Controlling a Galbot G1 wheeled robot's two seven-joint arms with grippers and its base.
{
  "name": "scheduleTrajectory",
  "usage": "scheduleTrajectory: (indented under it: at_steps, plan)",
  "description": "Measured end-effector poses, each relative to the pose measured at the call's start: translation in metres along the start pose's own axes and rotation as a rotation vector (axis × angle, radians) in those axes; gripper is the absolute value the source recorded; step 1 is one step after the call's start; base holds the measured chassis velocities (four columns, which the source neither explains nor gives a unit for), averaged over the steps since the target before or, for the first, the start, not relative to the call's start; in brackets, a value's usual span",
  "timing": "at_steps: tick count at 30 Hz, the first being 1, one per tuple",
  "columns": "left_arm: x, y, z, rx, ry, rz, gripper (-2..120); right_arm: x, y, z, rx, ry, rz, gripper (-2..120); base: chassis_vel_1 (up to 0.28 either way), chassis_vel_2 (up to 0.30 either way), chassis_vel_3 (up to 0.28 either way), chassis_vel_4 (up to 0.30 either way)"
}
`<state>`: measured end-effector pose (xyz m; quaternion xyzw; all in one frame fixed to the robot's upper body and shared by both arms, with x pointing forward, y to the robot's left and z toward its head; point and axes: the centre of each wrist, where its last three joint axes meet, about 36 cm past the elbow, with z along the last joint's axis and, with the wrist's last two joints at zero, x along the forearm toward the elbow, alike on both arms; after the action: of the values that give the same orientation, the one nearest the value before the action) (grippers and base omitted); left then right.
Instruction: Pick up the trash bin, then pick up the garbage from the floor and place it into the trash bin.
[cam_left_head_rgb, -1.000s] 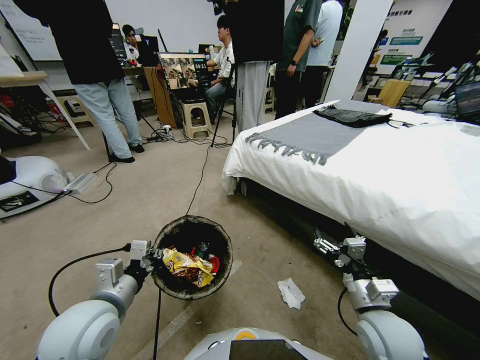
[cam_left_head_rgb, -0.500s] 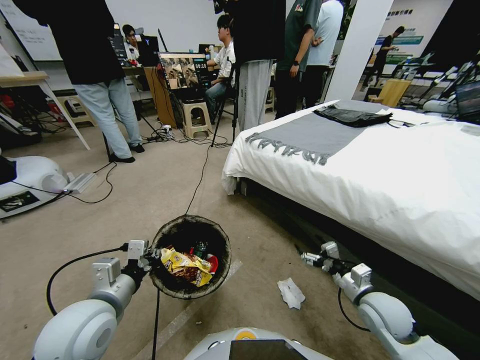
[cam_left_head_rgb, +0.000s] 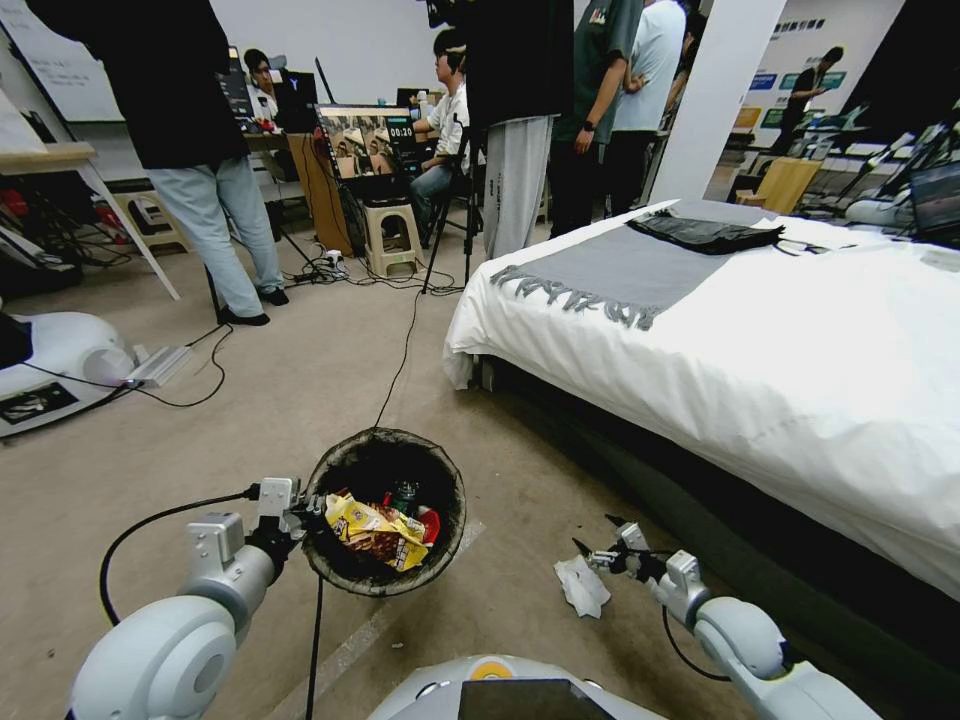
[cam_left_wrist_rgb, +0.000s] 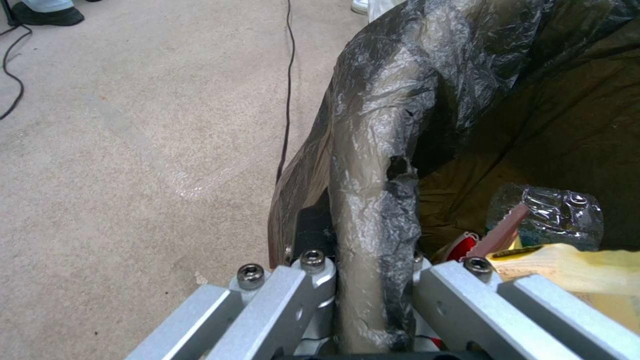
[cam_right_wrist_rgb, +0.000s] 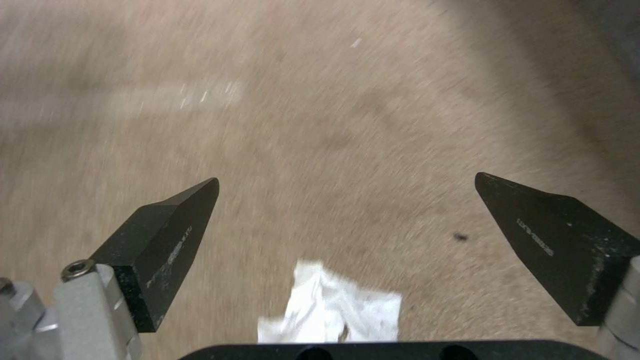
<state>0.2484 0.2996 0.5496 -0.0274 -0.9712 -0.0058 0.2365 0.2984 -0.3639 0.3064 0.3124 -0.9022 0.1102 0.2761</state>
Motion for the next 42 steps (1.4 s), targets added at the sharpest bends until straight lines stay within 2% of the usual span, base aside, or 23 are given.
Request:
scheduleTrajectory:
  at_steps: [6,20,42]
  plan:
    - [0.0,0.0,0.001,0.002,0.003,0.001,2,-0.015,-0.01,0.015,0.029,0.053,-0.044,100,0.0,0.0,0.0,0.0]
    - [0.001,0.001,0.0,0.006,0.006,0.001,2,-0.042,-0.009,0.051,-0.004,0.15,-0.103,100,0.0,0.0,0.0,0.0]
    - [0.0,0.001,-0.001,0.011,0.005,0.004,2,-0.049,-0.012,0.07,-0.064,0.186,-0.116,100,0.0,0.0,0.0,0.0]
